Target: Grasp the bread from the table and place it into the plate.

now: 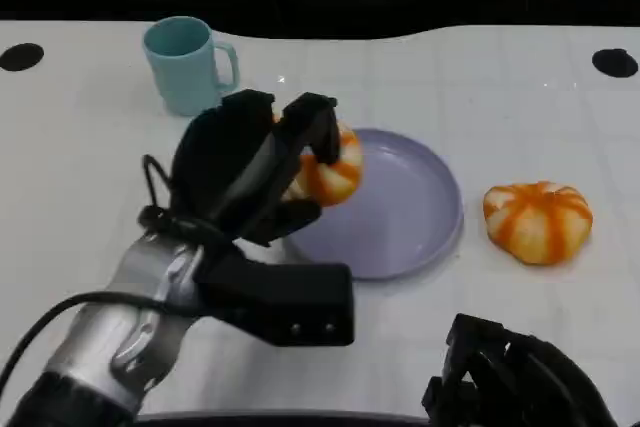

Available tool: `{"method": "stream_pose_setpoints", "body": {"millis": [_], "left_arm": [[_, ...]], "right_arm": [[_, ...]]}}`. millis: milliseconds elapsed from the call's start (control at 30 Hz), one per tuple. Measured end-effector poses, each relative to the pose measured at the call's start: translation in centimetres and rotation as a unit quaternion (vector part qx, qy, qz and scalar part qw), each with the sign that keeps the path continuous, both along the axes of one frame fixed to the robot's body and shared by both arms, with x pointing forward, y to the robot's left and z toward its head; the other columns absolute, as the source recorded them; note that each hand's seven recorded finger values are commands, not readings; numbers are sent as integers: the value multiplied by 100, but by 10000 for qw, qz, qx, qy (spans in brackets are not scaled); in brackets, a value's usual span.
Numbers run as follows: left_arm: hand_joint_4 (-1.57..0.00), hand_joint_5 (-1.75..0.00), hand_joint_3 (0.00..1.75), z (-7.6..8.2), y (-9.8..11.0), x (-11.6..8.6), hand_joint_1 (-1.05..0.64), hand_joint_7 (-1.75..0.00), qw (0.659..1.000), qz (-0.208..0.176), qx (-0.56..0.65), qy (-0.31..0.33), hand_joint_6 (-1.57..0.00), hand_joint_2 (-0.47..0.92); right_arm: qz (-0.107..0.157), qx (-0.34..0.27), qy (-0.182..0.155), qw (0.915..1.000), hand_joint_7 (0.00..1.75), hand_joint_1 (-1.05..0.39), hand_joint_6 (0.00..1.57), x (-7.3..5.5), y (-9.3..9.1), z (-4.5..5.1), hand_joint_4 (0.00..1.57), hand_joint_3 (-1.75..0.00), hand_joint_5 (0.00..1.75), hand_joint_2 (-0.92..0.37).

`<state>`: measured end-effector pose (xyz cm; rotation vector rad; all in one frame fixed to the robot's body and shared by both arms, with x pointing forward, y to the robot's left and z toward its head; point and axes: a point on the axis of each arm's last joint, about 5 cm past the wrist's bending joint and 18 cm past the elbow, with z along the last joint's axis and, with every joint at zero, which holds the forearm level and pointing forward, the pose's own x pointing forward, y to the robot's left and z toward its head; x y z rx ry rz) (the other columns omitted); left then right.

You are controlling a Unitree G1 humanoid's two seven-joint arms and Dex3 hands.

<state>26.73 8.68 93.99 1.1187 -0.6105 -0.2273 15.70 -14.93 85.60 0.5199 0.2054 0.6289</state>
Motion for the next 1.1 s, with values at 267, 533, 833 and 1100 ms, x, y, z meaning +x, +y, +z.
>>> {"method": "stream_pose_setpoints", "body": {"millis": [267, 533, 833, 1100], "left_arm": [[-94, -175, 111, -113, -234, 156, -15, -175, 9981, -292, -43, 536, -72, 43], [-86, -175, 73, -207, -386, 256, -17, -161, 9969, -406, 100, 670, -71, 61], [-61, -114, 7, -272, -421, 288, -36, -28, 9929, -441, 620, 918, -73, 90], [-47, -24, 14, -149, -451, 304, -68, 0, 9797, -323, 1622, 1135, -38, 92]], "right_arm": [[8, -1, -2, 10000, 137, -72, 77, -13, -8, -8, 85, -22, 160, -92], [13, 3, 3, 10000, 137, -71, 77, -21, -5, -11, 85, -24, 161, -92], [41, 18, 5, 10000, 136, -72, 78, -38, 6, -13, 86, -22, 159, -92], [37, 20, -7, 10000, 136, -71, 79, -39, 7, -12, 86, -24, 159, -92]]}}
